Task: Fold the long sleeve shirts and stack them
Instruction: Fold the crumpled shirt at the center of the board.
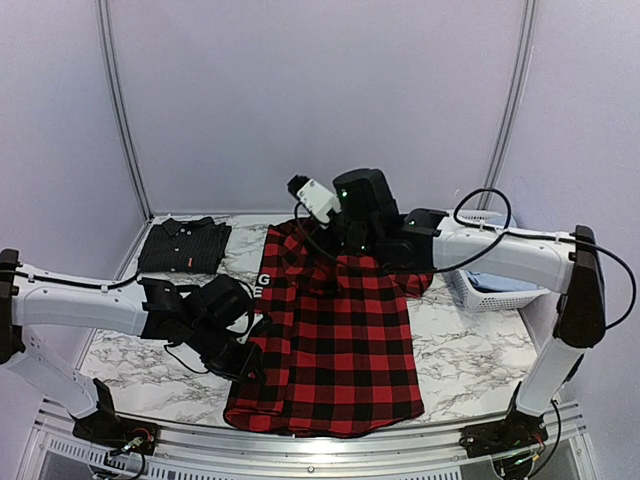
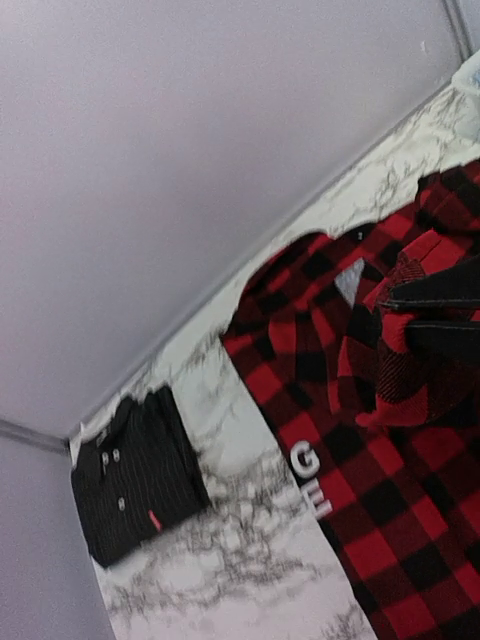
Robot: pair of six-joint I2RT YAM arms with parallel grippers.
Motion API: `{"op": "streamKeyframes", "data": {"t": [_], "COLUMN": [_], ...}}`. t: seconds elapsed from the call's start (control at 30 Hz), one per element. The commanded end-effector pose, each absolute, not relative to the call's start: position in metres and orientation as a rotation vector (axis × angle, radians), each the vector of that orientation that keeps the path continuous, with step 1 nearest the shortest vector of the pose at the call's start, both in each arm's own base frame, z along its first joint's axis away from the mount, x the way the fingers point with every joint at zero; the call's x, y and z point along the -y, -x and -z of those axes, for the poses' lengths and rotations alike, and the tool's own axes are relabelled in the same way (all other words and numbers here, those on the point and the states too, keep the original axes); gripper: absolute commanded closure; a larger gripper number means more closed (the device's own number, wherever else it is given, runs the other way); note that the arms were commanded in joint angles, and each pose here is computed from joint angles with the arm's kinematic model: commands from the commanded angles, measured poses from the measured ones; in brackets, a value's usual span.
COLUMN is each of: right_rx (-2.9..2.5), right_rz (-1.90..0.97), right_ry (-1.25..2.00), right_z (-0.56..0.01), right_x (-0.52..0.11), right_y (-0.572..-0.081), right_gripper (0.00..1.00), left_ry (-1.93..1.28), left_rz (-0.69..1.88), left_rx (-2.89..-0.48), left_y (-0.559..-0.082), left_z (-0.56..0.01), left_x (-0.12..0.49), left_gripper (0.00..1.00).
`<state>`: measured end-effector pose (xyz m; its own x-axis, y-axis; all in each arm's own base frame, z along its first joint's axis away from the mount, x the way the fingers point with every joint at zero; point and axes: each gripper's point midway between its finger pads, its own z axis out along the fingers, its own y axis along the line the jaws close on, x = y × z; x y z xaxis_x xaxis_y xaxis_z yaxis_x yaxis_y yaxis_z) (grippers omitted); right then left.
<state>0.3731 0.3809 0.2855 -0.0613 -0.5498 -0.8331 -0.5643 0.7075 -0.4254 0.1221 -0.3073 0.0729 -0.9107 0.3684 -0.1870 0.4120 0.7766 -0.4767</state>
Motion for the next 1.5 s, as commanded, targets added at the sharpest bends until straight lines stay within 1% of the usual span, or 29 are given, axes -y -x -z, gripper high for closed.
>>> {"op": "streamKeyframes", "data": {"t": [0.0, 0.23, 0.4, 0.67, 0.9, 1.03, 1.07, 1.13, 1.27, 1.3, 1.37, 1.47], "right_rx": [-1.815, -2.033, -2.134, -2.218, -2.295, -2.37, -2.383, -2.407, -2.361, -2.352, -2.341, -2.353], "right_rz": [-0.284, -0.596, -0.698, -0.72, -0.82, -0.797, -0.799, -0.813, -0.889, -0.884, -0.883, -0.909], "right_ry": [1.086, 1.276, 1.364, 1.468, 1.409, 1.41, 1.416, 1.432, 1.383, 1.365, 1.313, 1.214], "right_z": [-0.235, -0.155, -0.126, -0.121, -0.157, -0.155, -0.151, -0.142, -0.148, -0.149, -0.15, -0.149], "right_x": [-0.418, -0.444, -0.452, -0.454, -0.467, -0.469, -0.47, -0.475, -0.486, -0.486, -0.484, -0.475], "right_y": [-0.316, -0.245, -0.217, -0.192, -0.186, -0.181, -0.177, -0.17, -0.169, -0.172, -0.179, -0.19], "right_gripper": [1.0, 1.0, 1.0, 1.0, 1.0, 1.0, 0.98, 0.87, 0.59, 0.53, 0.45, 0.42], "left_ry": [-0.4, -0.009, 0.011, -0.021, -0.049, -0.066, -0.069, -0.066, -0.047, -0.049, -0.06, -0.086], "left_rz": [0.807, 0.726, 0.72, 0.72, 0.746, 0.75, 0.748, 0.735, 0.717, 0.717, 0.709, 0.734], "left_rx": [-2.803, -2.732, -2.729, -2.745, -2.744, -2.754, -2.756, -2.76, -2.765, -2.765, -2.773, -2.77], "left_y": [-0.16, -0.204, -0.211, -0.209, -0.211, -0.212, -0.212, -0.213, -0.214, -0.213, -0.211, -0.209], "left_z": [-0.095, -0.101, -0.099, -0.095, -0.1, -0.101, -0.101, -0.099, -0.096, -0.096, -0.092, -0.091], "left_x": [0.293, 0.232, 0.224, 0.225, 0.228, 0.23, 0.23, 0.228, 0.223, 0.223, 0.222, 0.224], "left_gripper": [0.9, 0.88, 0.88, 0.88, 0.88, 0.87, 0.86, 0.83, 0.71, 0.68, 0.63, 0.55]}}
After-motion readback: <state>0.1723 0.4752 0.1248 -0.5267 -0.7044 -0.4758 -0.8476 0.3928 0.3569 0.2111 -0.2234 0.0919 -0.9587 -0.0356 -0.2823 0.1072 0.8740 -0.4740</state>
